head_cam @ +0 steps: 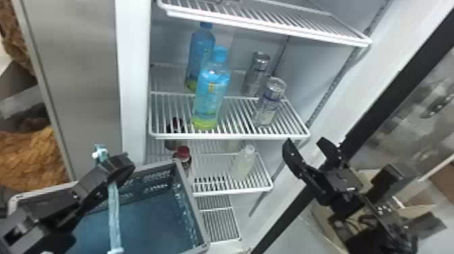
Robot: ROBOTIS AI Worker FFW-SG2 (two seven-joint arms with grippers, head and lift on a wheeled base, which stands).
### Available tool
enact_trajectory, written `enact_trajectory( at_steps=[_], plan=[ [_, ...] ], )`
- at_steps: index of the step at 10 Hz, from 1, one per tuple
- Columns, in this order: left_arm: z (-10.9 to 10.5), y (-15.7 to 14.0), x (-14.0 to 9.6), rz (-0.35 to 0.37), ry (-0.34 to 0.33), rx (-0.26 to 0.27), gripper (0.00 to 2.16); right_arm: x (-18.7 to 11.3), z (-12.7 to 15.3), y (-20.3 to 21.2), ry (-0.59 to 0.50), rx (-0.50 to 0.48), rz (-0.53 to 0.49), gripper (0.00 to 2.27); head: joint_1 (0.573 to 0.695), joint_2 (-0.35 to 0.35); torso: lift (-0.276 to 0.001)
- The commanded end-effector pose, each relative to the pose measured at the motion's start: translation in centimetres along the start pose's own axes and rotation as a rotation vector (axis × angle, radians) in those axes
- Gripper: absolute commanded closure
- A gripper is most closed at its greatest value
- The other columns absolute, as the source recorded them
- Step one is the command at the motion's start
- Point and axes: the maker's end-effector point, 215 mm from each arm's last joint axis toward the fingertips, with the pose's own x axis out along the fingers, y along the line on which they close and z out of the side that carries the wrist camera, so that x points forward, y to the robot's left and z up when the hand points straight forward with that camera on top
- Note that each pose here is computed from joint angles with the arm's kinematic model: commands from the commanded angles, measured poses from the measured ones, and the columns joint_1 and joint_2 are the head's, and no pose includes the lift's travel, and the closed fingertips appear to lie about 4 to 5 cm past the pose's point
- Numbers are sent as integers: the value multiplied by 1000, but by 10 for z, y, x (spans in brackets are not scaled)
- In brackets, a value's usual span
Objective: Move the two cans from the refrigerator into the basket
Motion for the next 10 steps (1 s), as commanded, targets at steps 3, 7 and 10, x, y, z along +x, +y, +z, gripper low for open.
enact_trajectory(
  at_steps=[3,7,10],
  plan=[
    [0,-1,0,-3,-1,-1,1200,37,5,6,-20,6,17,130,695,-350,-35],
    [0,0,-1,-2,-4,-3,1200,81,1,19,-25,26,30,130,695,-339,-35],
    [1,2,-1,2,-8,-7,1200,105,-4,11,-18,19,14,130,695,-324,-35]
  ],
)
